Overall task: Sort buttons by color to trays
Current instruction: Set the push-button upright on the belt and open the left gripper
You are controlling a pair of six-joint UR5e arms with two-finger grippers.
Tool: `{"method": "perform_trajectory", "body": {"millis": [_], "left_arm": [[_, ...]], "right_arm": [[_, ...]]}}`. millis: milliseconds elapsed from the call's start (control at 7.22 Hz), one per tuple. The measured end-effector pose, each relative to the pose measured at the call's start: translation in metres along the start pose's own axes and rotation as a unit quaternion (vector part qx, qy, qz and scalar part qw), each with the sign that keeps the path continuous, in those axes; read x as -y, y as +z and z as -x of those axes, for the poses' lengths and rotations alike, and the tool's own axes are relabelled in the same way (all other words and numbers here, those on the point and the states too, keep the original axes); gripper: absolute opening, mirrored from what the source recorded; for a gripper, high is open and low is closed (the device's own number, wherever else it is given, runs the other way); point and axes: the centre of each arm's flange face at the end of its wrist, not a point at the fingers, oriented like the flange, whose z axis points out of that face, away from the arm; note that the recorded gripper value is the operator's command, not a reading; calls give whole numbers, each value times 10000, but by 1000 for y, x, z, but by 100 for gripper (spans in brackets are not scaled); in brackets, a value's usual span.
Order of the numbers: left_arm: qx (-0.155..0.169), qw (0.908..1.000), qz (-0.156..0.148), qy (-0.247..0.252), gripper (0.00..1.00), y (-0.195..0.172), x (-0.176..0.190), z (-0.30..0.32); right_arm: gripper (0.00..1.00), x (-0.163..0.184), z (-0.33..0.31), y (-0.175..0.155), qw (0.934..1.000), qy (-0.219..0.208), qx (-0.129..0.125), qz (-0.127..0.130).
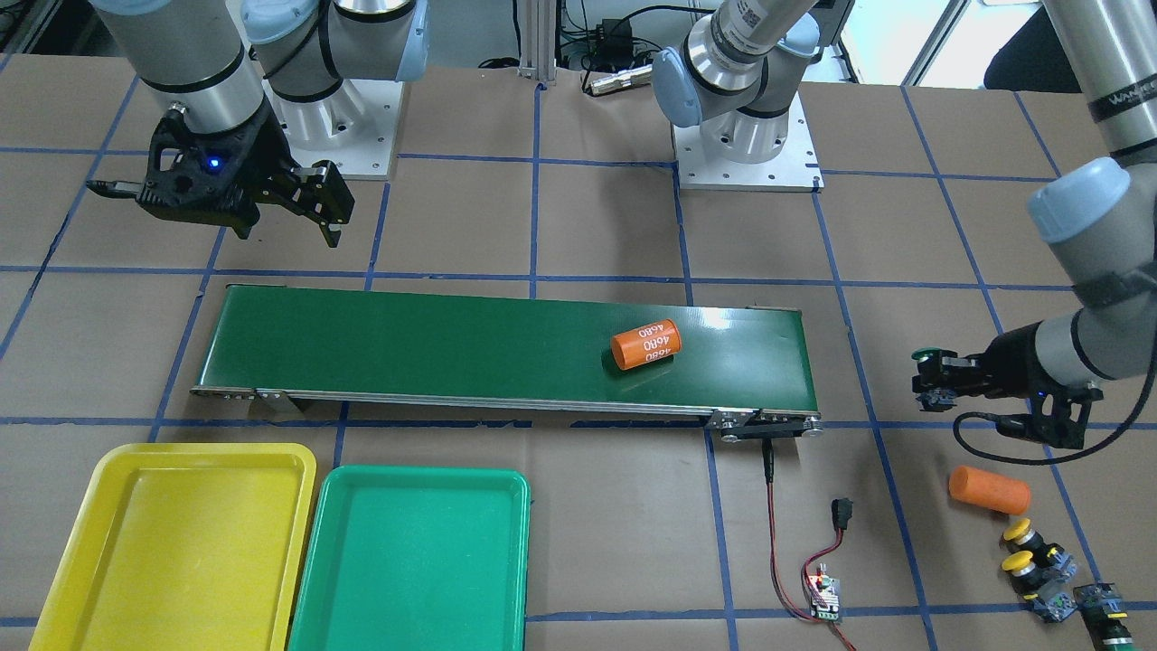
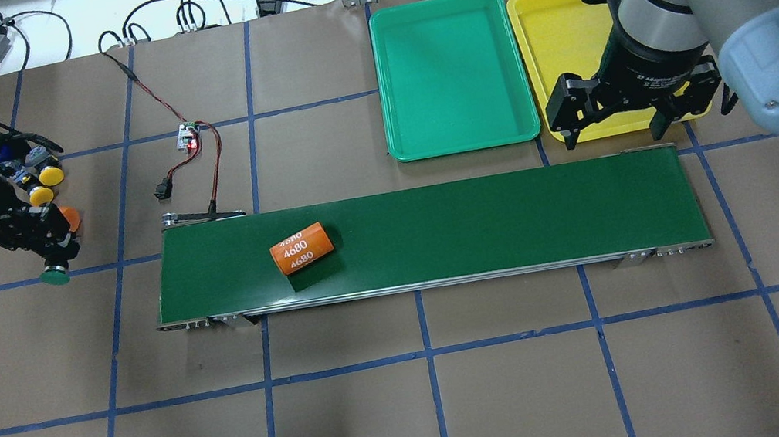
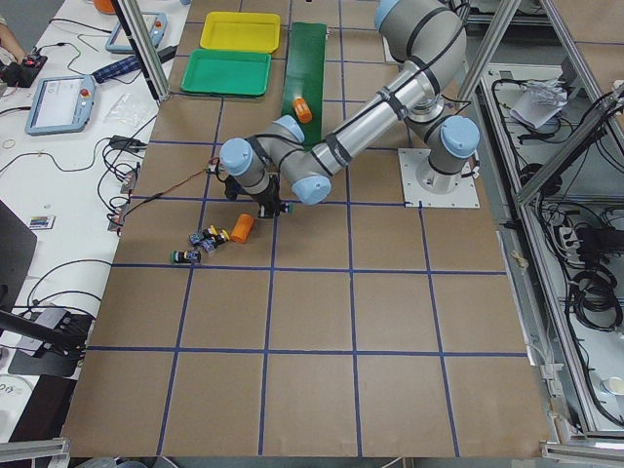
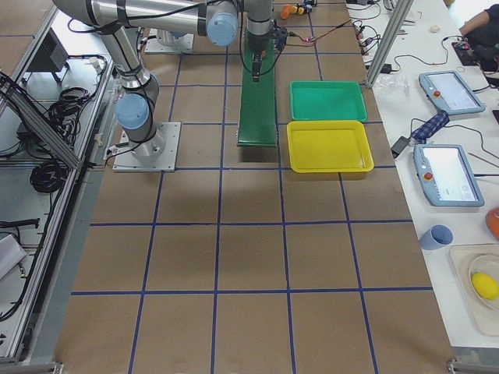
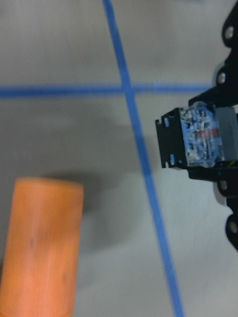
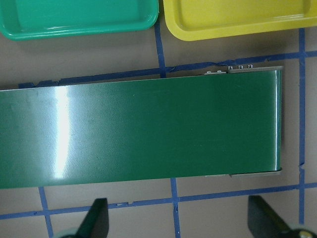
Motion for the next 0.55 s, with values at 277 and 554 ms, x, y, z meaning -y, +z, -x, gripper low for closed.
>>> {"method": "perform_trajectory", "body": {"millis": [277,554], "left_arm": [[-175,9993,117,-300,0,21,-23,-97],[-92,9999,74,-57,81,43,-22,-173]], "right_arm": [[100,-1,0,2,10000,-10,-12,25],[100,-1,-1,2,10000,-14,-24,41]]}}
